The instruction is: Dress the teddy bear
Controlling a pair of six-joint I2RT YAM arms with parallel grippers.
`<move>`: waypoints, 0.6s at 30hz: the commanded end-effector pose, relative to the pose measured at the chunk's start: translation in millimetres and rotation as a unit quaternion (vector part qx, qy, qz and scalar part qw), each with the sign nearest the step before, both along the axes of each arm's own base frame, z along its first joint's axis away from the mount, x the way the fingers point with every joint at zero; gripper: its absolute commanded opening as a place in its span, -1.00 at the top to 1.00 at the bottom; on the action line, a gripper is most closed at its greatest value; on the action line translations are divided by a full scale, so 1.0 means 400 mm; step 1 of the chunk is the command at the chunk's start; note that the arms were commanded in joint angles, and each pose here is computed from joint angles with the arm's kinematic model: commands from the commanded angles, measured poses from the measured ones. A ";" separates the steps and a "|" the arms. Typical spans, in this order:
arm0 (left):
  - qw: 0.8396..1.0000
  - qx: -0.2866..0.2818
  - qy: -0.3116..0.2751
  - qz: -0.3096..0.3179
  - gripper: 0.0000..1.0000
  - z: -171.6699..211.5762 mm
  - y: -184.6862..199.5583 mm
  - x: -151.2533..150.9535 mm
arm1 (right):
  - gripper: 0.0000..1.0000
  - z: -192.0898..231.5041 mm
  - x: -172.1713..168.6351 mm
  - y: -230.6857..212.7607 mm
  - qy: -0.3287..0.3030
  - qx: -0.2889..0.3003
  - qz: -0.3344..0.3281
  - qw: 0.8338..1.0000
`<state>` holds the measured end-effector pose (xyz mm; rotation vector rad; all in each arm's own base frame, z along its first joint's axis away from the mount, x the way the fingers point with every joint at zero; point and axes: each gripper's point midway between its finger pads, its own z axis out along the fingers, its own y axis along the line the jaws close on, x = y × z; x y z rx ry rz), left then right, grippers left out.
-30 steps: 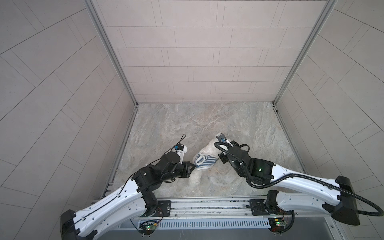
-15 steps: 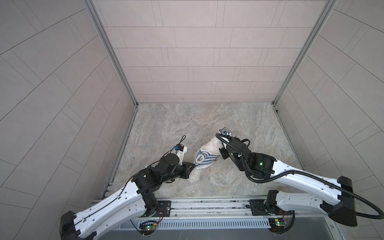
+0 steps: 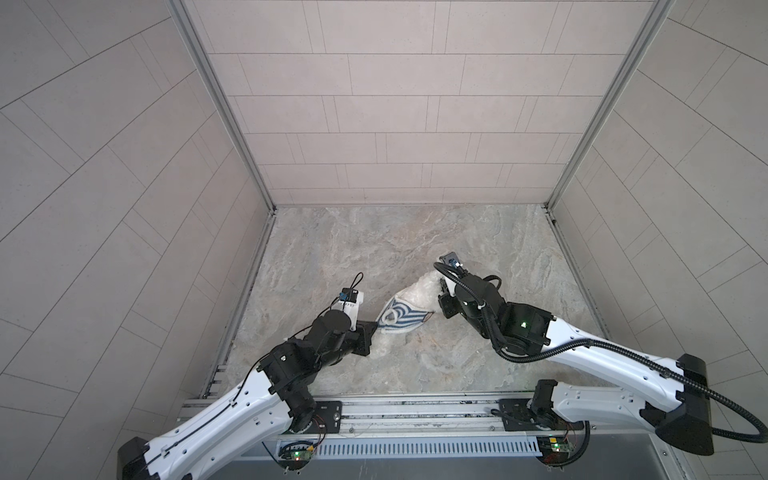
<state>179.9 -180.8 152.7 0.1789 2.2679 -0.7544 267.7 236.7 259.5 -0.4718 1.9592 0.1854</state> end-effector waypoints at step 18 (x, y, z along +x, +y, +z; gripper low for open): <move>0.998 0.016 -0.067 0.000 -0.42 0.127 0.014 0.084 | 1.00 0.041 0.044 0.048 0.100 0.107 0.029 0.989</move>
